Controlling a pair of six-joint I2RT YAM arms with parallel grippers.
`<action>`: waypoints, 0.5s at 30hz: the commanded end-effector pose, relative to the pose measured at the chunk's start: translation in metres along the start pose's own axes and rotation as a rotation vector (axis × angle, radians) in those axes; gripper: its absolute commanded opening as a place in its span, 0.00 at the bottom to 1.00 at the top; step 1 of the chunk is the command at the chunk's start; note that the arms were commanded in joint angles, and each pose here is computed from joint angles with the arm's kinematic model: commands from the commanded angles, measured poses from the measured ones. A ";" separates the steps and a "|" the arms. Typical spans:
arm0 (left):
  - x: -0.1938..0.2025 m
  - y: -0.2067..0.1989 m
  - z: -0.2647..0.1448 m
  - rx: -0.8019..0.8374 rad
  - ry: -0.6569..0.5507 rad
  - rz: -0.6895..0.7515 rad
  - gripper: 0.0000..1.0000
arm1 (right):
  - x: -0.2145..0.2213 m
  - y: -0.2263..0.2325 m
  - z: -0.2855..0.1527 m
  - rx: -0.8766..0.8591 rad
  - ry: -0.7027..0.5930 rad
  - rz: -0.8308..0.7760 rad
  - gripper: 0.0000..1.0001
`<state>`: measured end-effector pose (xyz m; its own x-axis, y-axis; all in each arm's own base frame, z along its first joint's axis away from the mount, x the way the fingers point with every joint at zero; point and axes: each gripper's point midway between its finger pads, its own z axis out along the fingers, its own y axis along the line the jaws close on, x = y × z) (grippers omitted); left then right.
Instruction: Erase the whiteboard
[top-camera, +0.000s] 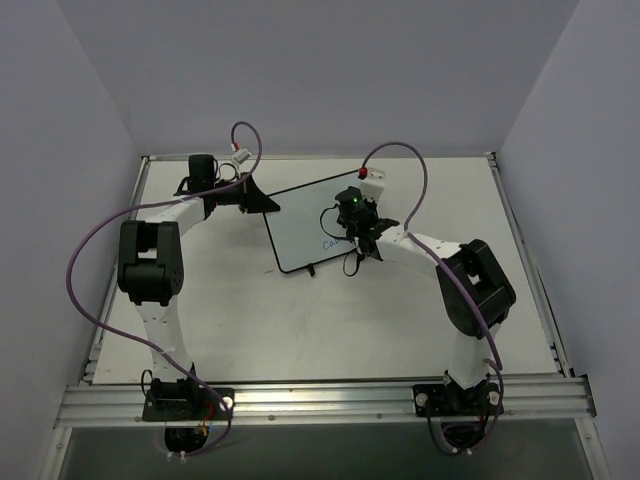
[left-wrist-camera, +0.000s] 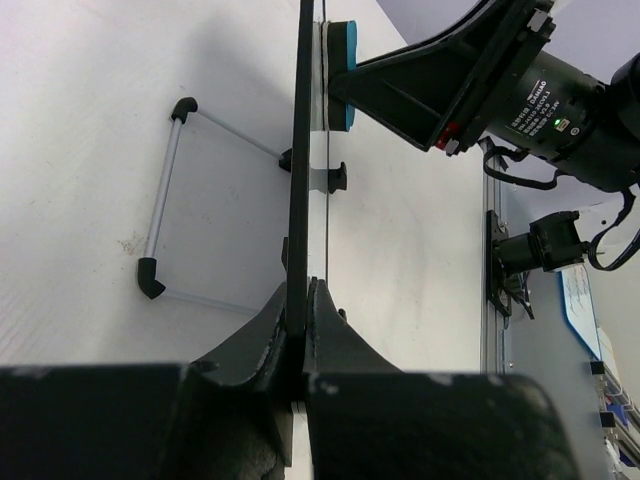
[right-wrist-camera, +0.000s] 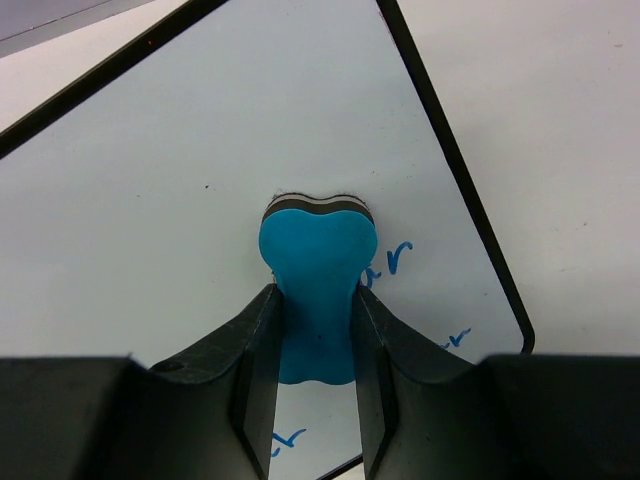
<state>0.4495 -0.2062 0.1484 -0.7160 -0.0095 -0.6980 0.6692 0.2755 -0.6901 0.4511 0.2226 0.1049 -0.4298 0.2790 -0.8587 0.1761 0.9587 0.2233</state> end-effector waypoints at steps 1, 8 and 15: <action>-0.010 -0.012 0.007 0.029 0.000 0.188 0.02 | 0.010 -0.007 0.005 0.019 0.021 -0.088 0.00; -0.010 -0.013 0.007 0.029 -0.001 0.191 0.02 | -0.004 0.066 -0.022 -0.157 0.003 -0.122 0.00; -0.011 -0.016 0.007 0.030 0.001 0.199 0.02 | -0.037 0.069 -0.013 -0.182 0.012 -0.119 0.00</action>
<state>0.4459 -0.2084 0.1532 -0.6926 0.0044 -0.7213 0.6989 0.2513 -0.6696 0.4490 0.3008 0.1502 -0.4491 0.1723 -0.8767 -0.0687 0.9717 0.2261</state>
